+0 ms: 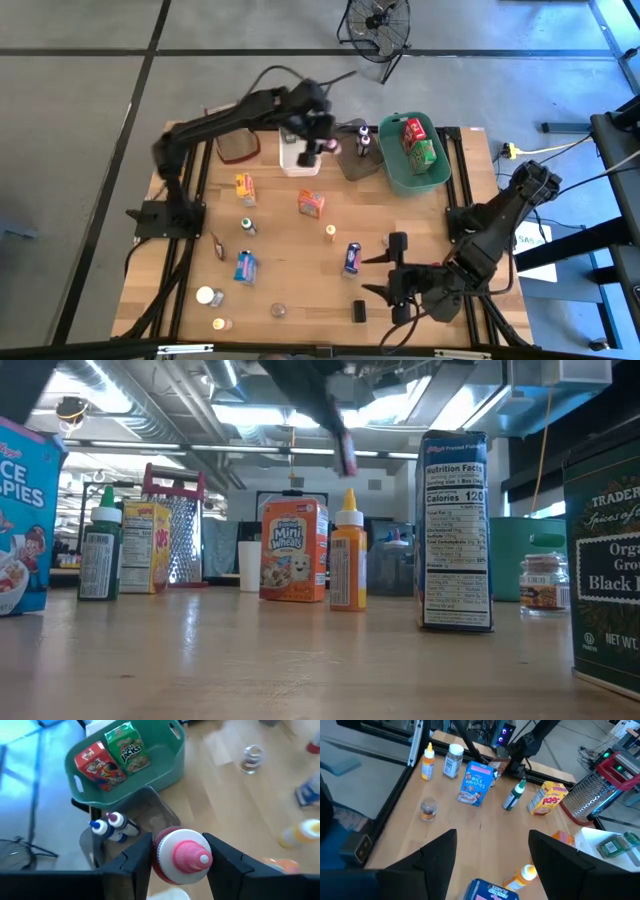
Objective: Pick & Place Kitchen Items
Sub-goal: Put the pink food coloring bottle into the black bin
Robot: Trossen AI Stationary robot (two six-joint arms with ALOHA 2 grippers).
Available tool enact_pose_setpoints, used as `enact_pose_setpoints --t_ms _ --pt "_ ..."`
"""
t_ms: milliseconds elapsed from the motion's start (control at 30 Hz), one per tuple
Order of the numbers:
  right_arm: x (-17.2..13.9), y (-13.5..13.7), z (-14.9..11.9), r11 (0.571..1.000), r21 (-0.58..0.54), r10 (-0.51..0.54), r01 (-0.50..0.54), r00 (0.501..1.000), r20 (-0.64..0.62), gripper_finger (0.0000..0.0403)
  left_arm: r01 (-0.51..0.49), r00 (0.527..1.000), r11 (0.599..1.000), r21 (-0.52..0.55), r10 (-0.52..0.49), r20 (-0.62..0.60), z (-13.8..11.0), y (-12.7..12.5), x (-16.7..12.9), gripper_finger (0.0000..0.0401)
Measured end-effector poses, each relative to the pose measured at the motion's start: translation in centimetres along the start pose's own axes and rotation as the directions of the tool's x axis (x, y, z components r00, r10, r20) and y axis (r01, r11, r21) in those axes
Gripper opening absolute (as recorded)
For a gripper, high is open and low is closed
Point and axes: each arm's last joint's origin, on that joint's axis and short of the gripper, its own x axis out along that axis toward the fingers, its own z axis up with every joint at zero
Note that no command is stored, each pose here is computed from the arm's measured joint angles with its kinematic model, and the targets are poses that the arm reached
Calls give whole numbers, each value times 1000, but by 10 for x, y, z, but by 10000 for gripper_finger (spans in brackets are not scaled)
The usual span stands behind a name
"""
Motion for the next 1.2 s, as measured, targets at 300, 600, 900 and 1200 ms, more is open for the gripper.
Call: enact_pose_setpoints --t_ms 300,600,900,1200 --pt "3 4 -2 1000 7 -1 1 1000 -10 250 9 999 968 -250 -17 -33 -28 71 62 147" --pt "3 3 -4 1000 -8 -3 3 1000 -22 250 -6 994 910 -414 -38 -98 -68 95 89 147" --pt "3 3 -6 1000 -24 -8 7 999 -42 250 9 991 910 -415 -64 -119 -83 93 123 147" --pt "3 2 -8 999 -46 -11 8 998 -55 250 -15 990 891 -454 -51 -132 -92 101 122 147"
